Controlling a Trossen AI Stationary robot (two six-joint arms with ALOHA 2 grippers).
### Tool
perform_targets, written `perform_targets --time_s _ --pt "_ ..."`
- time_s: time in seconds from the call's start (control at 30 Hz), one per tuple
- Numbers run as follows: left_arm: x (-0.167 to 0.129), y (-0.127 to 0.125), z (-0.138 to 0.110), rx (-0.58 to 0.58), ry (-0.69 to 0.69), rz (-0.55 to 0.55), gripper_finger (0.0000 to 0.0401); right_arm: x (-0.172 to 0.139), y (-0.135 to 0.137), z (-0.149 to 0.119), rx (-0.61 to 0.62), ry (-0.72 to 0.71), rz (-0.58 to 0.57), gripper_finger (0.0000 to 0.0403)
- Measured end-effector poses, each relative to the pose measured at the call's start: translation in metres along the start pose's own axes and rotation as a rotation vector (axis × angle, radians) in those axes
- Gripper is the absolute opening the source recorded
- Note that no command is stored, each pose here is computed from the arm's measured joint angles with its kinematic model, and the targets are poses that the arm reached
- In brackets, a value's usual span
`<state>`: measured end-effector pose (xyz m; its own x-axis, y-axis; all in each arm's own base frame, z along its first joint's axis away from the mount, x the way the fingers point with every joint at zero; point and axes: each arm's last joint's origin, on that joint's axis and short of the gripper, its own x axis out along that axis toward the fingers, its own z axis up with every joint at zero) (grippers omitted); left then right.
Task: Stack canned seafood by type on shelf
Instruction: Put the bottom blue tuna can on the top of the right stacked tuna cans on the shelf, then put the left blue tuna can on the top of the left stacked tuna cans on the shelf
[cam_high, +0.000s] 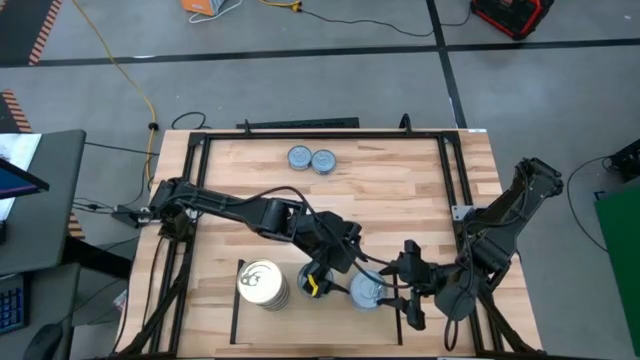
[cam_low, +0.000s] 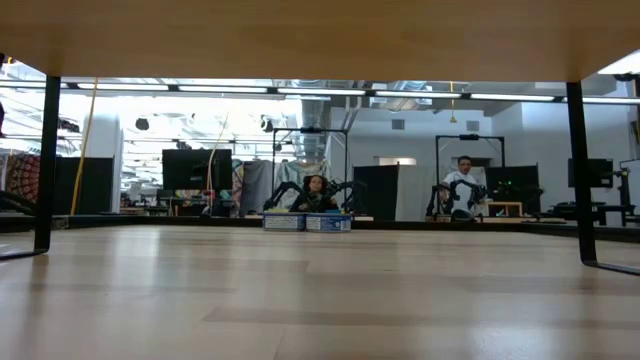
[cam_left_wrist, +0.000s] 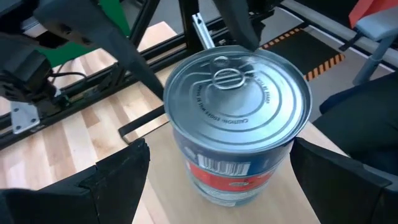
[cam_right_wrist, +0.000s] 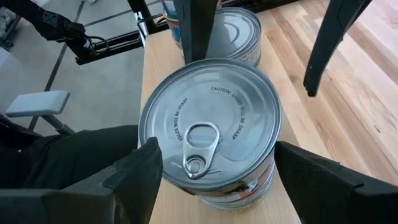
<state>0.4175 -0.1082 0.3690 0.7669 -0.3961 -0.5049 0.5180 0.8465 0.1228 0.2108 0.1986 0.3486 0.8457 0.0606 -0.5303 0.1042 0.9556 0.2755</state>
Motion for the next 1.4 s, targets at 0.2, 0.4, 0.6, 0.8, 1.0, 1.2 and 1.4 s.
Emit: perform_targets --time_s 0.2,0.4,0.6,0.8,1.0,1.2,1.4 --pt "-0.002 0.005 -0.001 -0.011 0.002 0.013 0.0371 -0.007 -0.003 0.006 0.031 -0.037 0.009 0.033" --pt "-0.019 0.01 0.014 -0.021 -0.004 0.047 0.0371 -0.02 -0.008 0.016 0.065 -0.097 0.018 0.033" --pt "-0.032 0.01 0.02 -0.028 0.04 0.06 0.0371 -0.019 -0.013 0.021 0.075 -0.115 0.001 0.0331" --pt "-0.055 0.02 0.035 -0.015 0.017 0.135 0.0367 -0.015 -0.019 0.025 0.06 -0.122 -0.027 0.0331" --pt "-0.091 0.044 0.05 -0.052 -0.068 0.158 0.0366 -0.007 -0.031 0.031 0.044 -0.093 -0.071 0.0331" --pt "-0.121 0.073 0.043 -0.126 -0.07 0.145 0.0366 0.002 -0.049 0.038 0.031 -0.046 -0.125 0.0331" --pt "-0.14 0.102 0.021 -0.157 0.018 0.199 0.0366 0.013 -0.076 0.051 0.023 -0.039 -0.245 0.0331"
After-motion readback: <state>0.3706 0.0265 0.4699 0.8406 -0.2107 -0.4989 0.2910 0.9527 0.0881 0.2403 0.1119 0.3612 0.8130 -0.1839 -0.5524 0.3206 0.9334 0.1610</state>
